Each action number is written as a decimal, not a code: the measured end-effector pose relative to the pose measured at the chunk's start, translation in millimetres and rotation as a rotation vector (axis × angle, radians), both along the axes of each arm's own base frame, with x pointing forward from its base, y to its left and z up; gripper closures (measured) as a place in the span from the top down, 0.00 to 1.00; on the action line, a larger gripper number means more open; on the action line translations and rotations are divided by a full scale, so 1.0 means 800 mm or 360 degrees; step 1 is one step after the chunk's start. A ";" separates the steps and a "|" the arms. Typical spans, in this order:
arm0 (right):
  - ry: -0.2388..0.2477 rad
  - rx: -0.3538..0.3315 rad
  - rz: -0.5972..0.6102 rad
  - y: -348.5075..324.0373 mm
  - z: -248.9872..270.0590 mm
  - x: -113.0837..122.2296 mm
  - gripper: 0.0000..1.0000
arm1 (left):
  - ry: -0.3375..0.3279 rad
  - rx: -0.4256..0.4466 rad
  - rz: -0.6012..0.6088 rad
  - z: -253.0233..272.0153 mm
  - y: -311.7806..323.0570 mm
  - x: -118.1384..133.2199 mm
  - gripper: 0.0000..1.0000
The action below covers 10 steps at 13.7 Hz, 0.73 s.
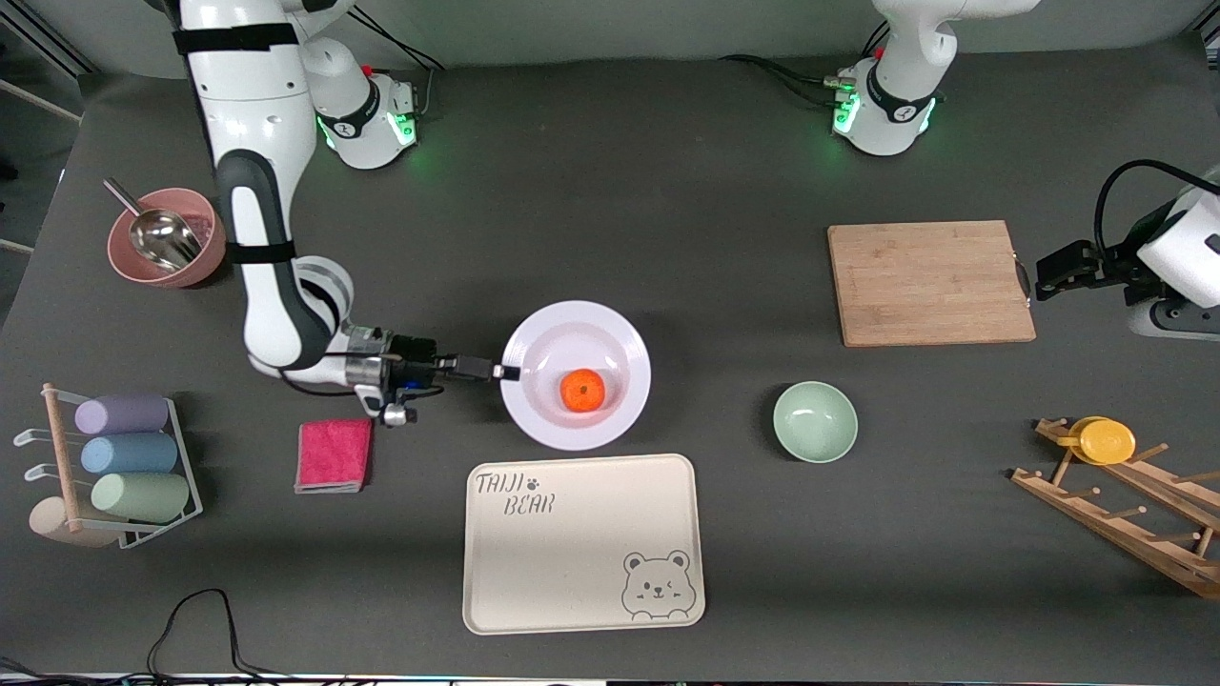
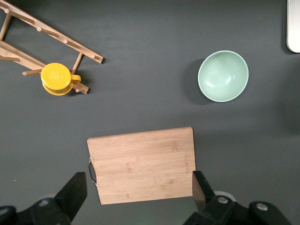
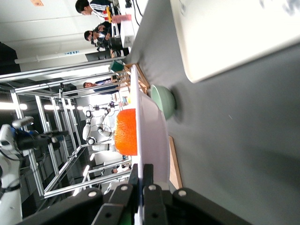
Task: Place orange and plate with both arms
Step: 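Slide the plate with the right gripper onto the cream bear tray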
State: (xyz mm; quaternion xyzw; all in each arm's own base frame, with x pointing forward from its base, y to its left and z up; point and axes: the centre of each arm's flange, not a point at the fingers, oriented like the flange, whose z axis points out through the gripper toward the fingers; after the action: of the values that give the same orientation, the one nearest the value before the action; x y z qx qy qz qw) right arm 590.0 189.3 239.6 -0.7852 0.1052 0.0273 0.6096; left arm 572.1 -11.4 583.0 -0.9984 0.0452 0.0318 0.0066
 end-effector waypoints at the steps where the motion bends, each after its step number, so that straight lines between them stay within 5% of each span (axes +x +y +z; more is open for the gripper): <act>1: -0.0004 0.0005 -0.0014 -0.003 0.021 0.019 0.04 | 0.0000 0.0000 0.0000 0.000 0.000 0.000 1.00; 5: -0.0050 0.0008 -0.0044 -0.008 0.073 0.081 0.04 | 0.0000 0.0000 0.0000 -0.001 0.000 0.001 1.00; 10: -0.0100 -0.0086 -0.0028 -0.013 0.022 0.149 0.04 | -0.0006 0.0000 0.0000 -0.001 0.000 0.002 1.00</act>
State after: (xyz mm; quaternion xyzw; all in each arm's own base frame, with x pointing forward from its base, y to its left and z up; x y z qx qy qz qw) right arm 709.2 179.2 257.4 -0.8009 0.0936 -0.0055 0.5914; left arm 573.6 -11.3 582.0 -0.9985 0.0451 0.0298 0.0065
